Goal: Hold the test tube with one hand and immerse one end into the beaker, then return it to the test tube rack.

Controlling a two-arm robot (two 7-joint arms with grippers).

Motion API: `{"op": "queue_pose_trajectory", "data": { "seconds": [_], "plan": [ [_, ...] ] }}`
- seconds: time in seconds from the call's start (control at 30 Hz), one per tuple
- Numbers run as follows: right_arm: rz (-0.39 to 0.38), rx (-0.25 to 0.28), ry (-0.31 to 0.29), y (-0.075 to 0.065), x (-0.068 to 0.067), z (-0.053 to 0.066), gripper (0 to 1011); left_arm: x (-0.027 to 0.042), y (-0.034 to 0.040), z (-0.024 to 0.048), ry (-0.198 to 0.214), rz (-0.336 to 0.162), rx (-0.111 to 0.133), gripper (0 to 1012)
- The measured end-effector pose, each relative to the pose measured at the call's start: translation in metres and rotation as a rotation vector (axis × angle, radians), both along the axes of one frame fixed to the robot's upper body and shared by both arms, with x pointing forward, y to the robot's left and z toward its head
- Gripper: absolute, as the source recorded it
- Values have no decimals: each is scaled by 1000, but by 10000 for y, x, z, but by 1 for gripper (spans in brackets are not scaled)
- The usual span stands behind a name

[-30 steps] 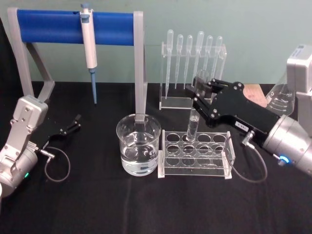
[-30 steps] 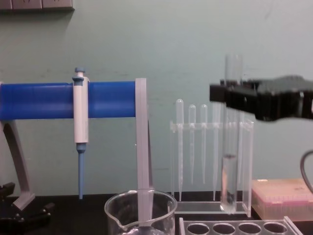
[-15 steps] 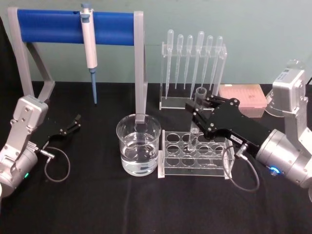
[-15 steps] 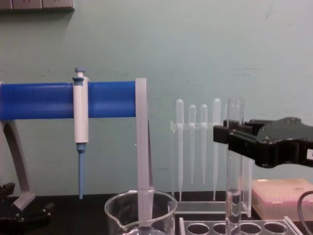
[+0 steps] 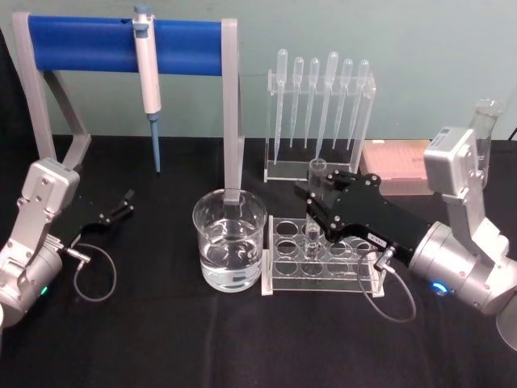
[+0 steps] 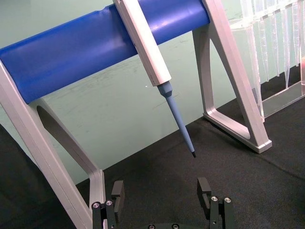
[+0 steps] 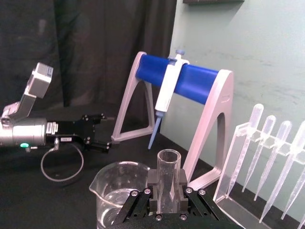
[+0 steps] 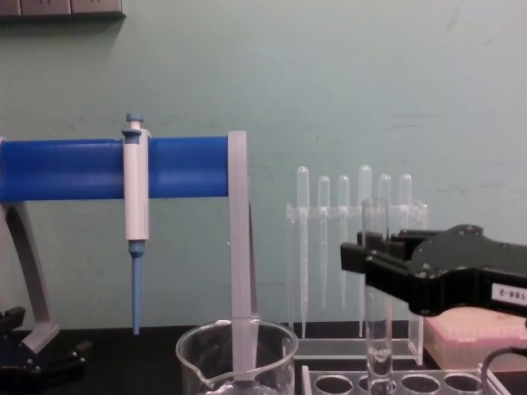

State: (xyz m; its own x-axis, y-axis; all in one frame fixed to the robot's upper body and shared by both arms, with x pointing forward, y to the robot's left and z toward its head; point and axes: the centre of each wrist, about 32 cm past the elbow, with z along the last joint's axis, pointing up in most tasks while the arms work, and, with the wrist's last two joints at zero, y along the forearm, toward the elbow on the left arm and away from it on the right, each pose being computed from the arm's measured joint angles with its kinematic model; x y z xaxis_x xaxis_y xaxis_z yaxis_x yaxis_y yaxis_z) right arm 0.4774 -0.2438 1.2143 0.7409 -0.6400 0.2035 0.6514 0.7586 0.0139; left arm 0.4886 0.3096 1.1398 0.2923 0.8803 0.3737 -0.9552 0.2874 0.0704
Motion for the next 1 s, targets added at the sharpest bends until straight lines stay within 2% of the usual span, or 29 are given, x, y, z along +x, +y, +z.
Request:
{"op": "queue_pose_trajectory", "data": {
  "seconds": [0.5,0.77,0.9,0.93,1.0],
  "plan": [
    [14,-81,24,37,68,-119,226,0,0,0,0,0,0,1000],
    [12,-97,43,41,76,-146,243,0,0,0,0,0,0,1000],
    [2,-100,49,36,47,-142,358,0,0,0,0,0,0,1000],
    [-5,-99,49,29,20,-135,414,0,0,0,0,0,0,1000],
    [-16,-97,52,13,-30,-134,459,0,0,0,0,0,0,1000]
  ]
}}
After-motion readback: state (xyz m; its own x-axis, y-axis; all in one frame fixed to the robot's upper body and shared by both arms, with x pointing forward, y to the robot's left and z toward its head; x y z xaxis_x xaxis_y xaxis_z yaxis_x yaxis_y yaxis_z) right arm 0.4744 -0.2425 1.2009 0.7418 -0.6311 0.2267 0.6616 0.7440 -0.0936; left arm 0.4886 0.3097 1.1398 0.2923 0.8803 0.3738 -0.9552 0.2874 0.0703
